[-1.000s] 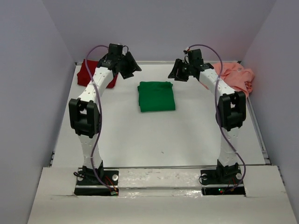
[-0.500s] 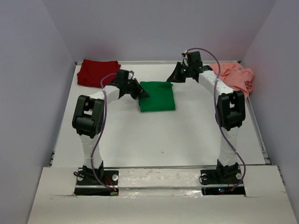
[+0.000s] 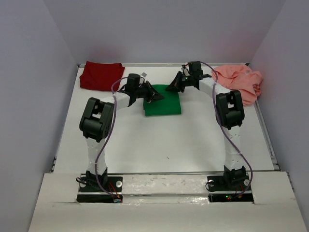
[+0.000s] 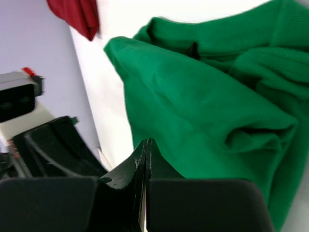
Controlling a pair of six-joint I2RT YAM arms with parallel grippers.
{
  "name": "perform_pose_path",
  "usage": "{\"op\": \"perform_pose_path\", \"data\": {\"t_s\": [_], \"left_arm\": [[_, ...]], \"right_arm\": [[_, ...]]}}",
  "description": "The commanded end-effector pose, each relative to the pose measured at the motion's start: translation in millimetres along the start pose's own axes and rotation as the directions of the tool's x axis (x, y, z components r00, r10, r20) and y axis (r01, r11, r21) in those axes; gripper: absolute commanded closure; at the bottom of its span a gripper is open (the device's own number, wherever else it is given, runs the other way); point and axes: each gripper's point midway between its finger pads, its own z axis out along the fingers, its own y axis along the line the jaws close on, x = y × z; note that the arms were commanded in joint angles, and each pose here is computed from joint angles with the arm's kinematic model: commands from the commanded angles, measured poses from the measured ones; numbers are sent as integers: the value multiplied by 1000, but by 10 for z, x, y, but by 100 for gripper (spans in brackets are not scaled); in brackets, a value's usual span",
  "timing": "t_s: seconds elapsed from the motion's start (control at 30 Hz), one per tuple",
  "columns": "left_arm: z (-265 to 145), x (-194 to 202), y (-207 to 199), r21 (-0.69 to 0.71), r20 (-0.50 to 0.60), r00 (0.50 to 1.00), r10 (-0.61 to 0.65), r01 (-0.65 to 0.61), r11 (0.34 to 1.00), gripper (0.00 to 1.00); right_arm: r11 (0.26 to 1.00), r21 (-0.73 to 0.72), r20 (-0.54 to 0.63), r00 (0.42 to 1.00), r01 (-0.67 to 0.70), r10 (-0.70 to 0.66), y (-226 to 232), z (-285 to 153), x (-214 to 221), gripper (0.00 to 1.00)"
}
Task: Fold and stack the t-shirts
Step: Fold the tshirt
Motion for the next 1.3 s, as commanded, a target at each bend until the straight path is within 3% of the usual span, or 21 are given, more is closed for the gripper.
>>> {"op": "perform_pose_path", "data": {"t_s": [0.0,0.4,0.7,1.07,1.27], "left_arm": [[49,97,42,-10,-19,1000,-9,9,1000,100],[272,266,801,-235,-46,995,-92,79,969,100],[266,404,1143,-344,-60,984,-168,137,929,100],[106,636,1100,-368,-108,979,-171,121,922,100],[-119,838,1066,-393,-134,976,-172,107,913,100]], "right_arm": [[992,-127,8,1000,8,-7,204,14,-101,100],[990,-143,-7,1000,-8,7,154,151,-93,100],[990,-138,-25,1000,-14,11,63,287,-68,100],[995,-92,38,998,43,-40,-228,531,-242,100],[979,-75,132,975,187,-176,-277,642,-498,100]]}}
